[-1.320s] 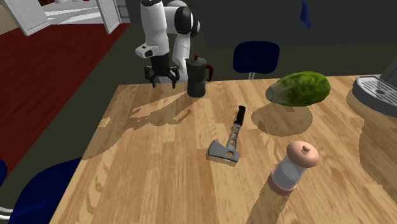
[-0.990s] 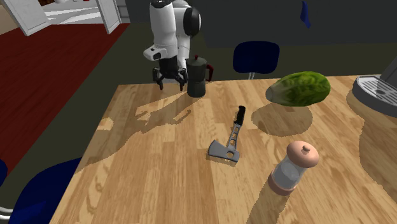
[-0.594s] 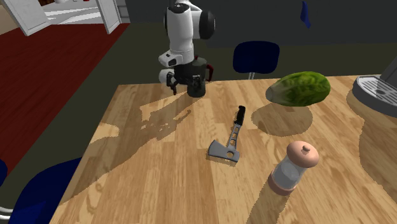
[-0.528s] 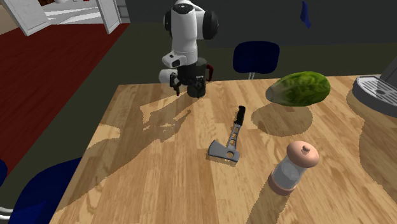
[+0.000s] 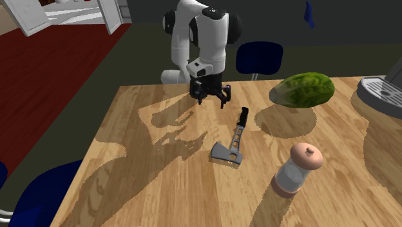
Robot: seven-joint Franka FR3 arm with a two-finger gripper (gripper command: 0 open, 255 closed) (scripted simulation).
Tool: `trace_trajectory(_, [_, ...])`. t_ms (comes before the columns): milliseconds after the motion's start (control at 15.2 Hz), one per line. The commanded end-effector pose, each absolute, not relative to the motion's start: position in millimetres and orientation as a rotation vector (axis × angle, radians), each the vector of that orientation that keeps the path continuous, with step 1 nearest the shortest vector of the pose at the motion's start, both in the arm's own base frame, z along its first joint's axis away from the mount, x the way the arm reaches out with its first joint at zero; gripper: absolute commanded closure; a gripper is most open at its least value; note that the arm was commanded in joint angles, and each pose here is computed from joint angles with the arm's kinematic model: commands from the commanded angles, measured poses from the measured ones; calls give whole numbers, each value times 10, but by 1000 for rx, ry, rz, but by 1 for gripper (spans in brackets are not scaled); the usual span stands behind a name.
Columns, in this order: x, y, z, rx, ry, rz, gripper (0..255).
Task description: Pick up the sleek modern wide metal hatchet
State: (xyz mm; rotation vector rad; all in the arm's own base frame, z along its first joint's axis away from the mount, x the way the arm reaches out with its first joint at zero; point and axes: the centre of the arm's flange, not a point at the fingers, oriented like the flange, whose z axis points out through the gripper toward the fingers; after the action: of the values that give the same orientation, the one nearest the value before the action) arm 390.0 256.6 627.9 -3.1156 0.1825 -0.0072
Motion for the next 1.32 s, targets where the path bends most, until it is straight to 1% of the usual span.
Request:
trace_trajectory(0, [4027,2815,6233,-3110,226,6,0])
trace_trajectory(594, [4664,3826,6175,-3088,401,55,0])
trace_trajectory(1056, [4664,3826,5806,-3088,401,55,0])
trace_trajectory(1254, [4664,3826,5776,-3088,401,55,0])
